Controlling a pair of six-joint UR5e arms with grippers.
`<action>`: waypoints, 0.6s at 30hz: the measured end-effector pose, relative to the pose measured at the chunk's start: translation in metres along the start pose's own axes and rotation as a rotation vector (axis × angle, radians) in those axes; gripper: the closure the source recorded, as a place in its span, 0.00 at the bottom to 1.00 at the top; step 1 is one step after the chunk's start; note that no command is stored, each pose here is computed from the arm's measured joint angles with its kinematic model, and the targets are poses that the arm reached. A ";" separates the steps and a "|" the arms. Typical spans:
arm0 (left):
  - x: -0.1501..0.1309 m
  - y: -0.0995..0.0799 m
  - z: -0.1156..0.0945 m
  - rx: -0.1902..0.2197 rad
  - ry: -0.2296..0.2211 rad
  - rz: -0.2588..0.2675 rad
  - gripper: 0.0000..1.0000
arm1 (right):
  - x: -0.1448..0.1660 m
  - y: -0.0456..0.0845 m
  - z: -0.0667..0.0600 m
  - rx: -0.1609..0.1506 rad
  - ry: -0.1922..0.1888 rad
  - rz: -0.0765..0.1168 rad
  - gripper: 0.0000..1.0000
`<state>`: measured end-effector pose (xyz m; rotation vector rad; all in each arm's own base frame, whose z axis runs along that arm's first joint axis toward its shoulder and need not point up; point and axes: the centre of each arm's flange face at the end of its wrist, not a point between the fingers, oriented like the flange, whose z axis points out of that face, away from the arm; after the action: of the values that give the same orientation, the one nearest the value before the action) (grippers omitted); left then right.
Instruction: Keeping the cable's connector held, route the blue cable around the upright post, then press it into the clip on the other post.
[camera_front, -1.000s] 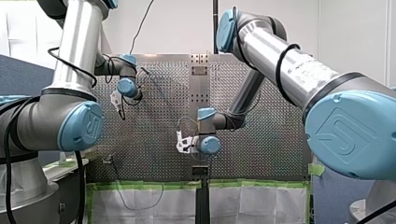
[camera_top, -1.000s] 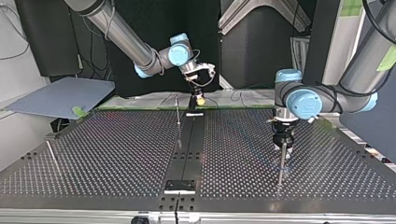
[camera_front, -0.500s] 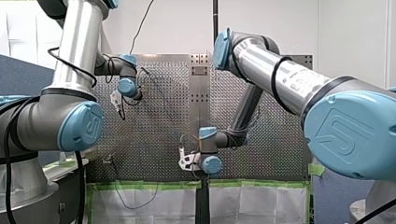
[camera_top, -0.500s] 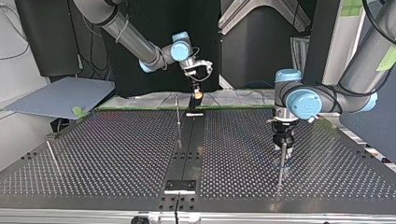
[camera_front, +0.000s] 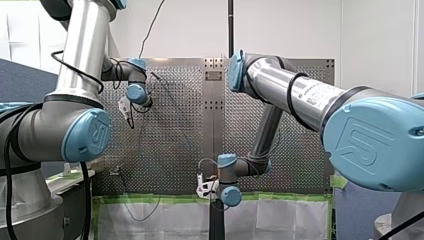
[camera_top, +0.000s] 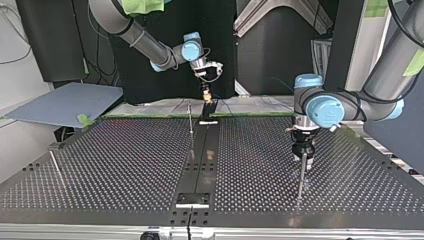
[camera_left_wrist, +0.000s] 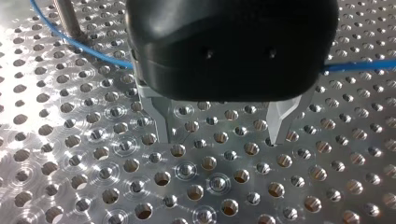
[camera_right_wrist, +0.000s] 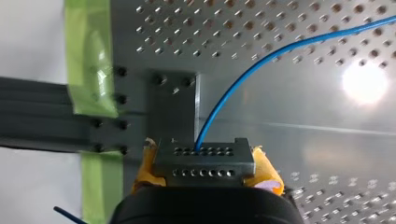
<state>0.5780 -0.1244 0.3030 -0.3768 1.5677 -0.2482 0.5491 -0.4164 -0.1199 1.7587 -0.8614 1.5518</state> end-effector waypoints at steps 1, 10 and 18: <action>0.000 0.000 0.000 0.000 0.000 0.000 0.00 | -0.006 0.002 -0.001 -0.005 -0.002 0.002 1.00; 0.000 0.000 0.000 0.000 0.000 0.000 0.00 | -0.057 0.022 -0.011 -0.042 -0.037 0.016 1.00; 0.000 0.000 0.000 0.000 0.000 0.000 0.00 | -0.097 0.038 -0.022 -0.067 -0.063 0.035 1.00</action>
<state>0.5780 -0.1244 0.3030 -0.3769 1.5678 -0.2482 0.4970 -0.4146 -0.2130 1.7606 -0.9685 1.4793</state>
